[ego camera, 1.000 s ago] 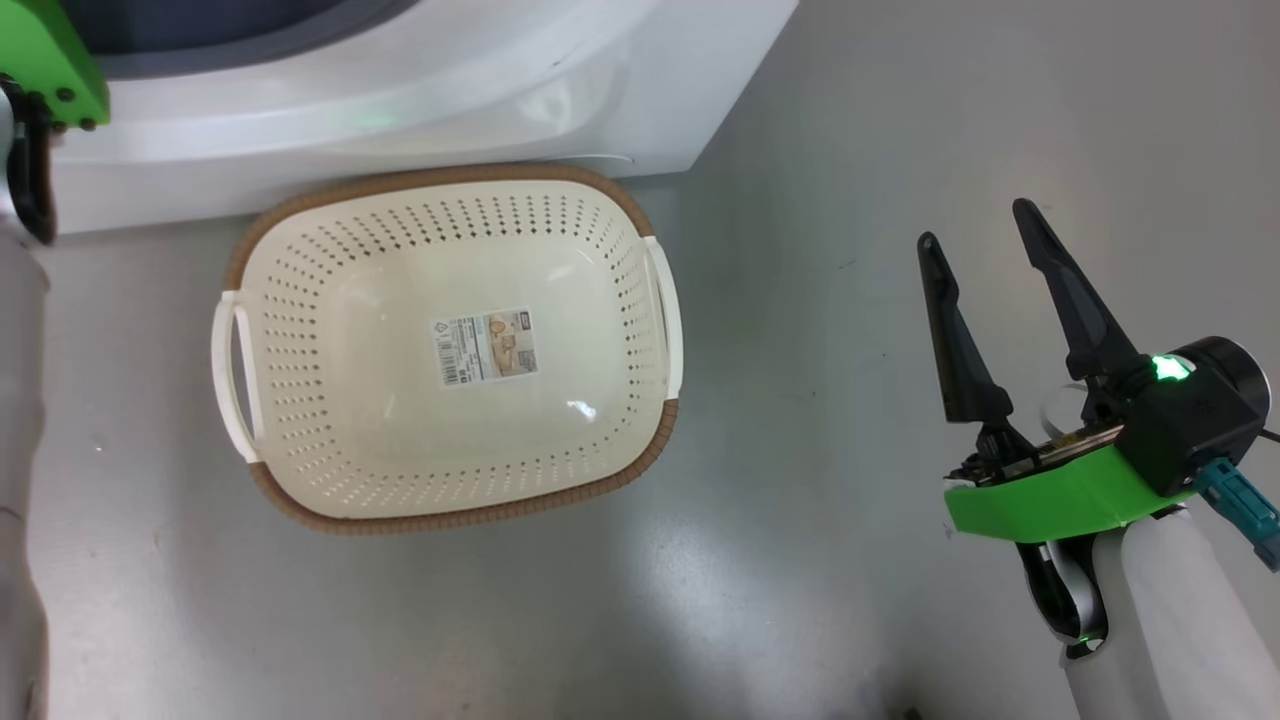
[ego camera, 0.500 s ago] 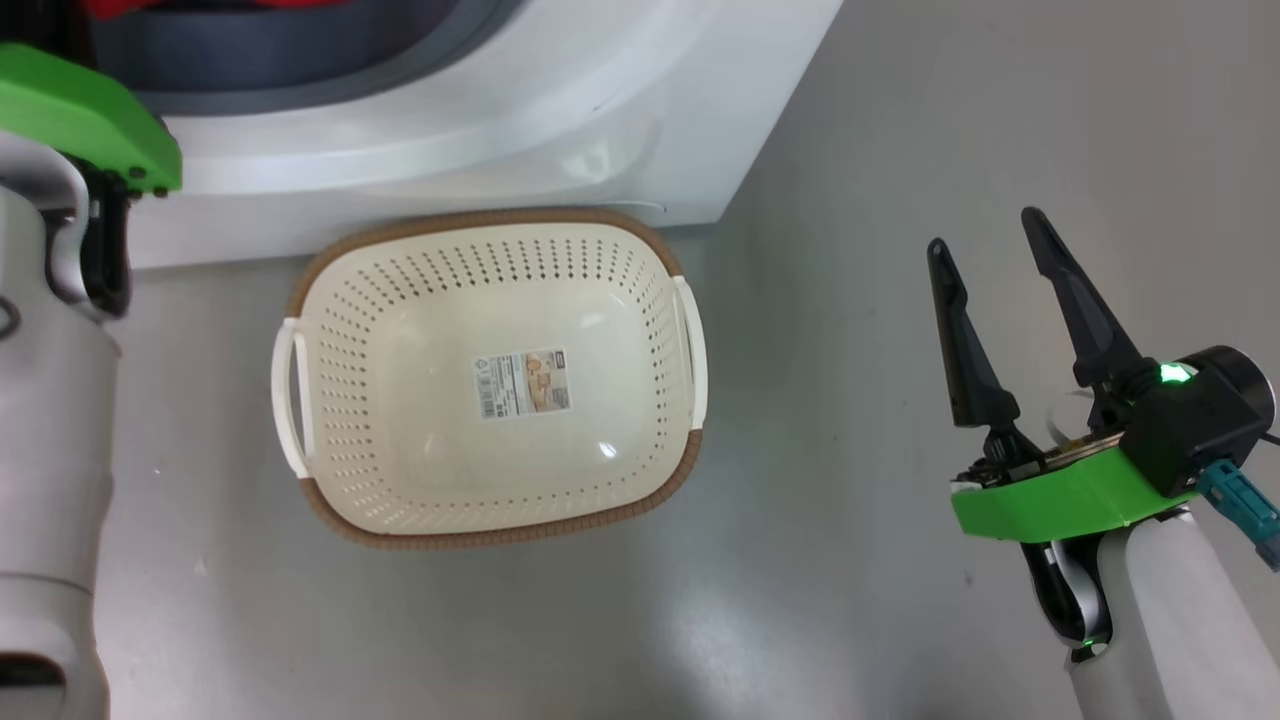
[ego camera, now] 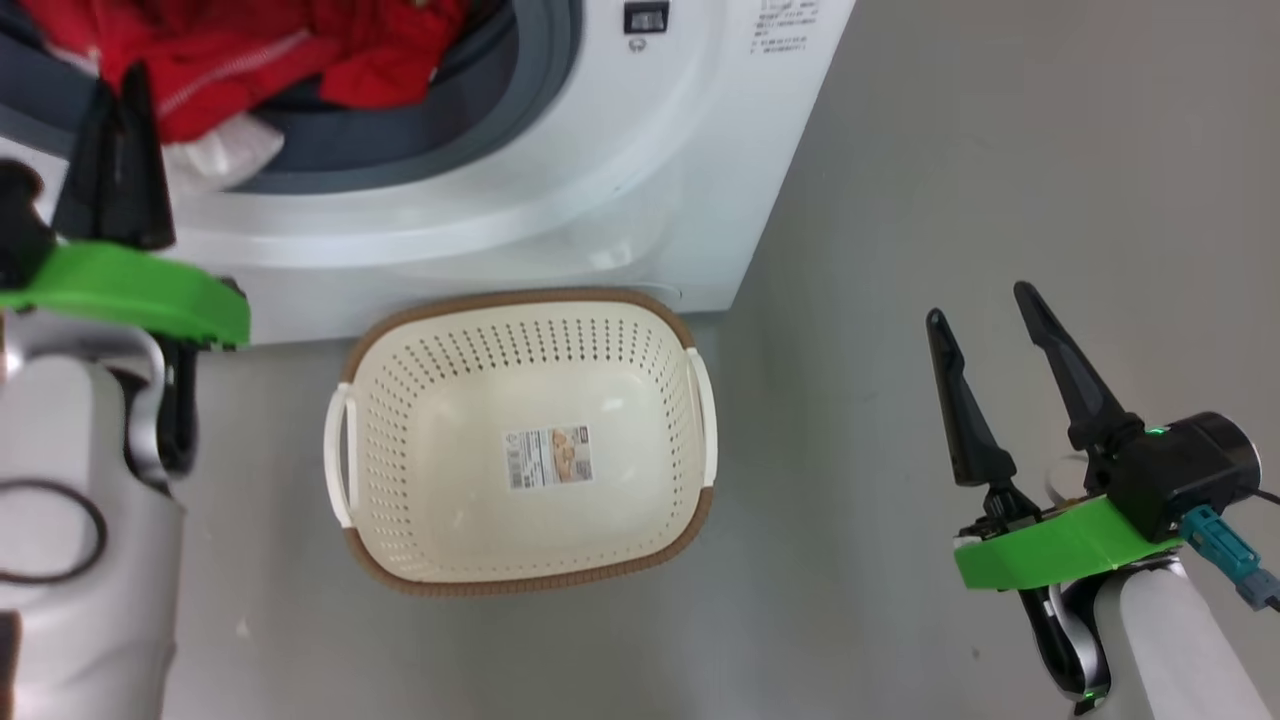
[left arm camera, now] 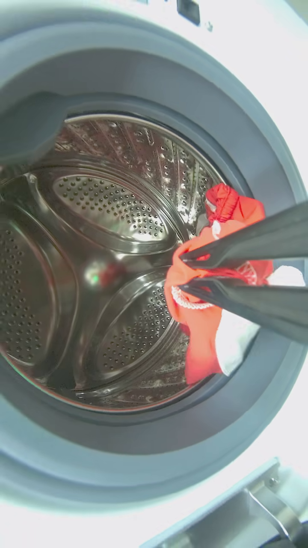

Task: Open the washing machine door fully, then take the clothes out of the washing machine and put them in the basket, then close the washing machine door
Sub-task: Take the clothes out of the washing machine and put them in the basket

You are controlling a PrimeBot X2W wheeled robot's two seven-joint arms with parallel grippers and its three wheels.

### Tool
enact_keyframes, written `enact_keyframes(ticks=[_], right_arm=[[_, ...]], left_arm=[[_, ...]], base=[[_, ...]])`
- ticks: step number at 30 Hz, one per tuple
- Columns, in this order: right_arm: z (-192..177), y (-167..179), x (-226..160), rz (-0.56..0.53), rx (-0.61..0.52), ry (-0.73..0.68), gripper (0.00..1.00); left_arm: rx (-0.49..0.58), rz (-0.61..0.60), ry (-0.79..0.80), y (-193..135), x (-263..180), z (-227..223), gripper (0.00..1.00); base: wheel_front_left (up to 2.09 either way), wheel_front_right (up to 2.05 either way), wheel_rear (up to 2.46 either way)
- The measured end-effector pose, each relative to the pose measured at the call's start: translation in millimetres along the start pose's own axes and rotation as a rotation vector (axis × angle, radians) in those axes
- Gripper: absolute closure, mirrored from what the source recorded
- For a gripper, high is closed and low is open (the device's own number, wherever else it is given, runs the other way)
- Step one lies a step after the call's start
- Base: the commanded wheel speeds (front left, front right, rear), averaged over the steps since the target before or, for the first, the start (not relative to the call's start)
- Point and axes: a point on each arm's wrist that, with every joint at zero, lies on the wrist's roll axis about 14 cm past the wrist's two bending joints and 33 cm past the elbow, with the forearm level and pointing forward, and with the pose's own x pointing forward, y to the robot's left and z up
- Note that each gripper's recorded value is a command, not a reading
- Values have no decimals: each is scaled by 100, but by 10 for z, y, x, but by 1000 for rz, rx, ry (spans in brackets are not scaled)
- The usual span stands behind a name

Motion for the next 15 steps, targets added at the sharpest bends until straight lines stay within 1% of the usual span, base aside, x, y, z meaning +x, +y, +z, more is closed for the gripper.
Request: enact_keyframes(ticks=[9,15], right_arm=[[227,53,-168,5,-2,-45,0],[371,104,-245,16,-3,-79,0]], left_arm=[[0,-28,-92,-167,-413,360,100],[2,-32,-132,-198,-633,547,100]], base=[[0,0,0],[0,0,0]])
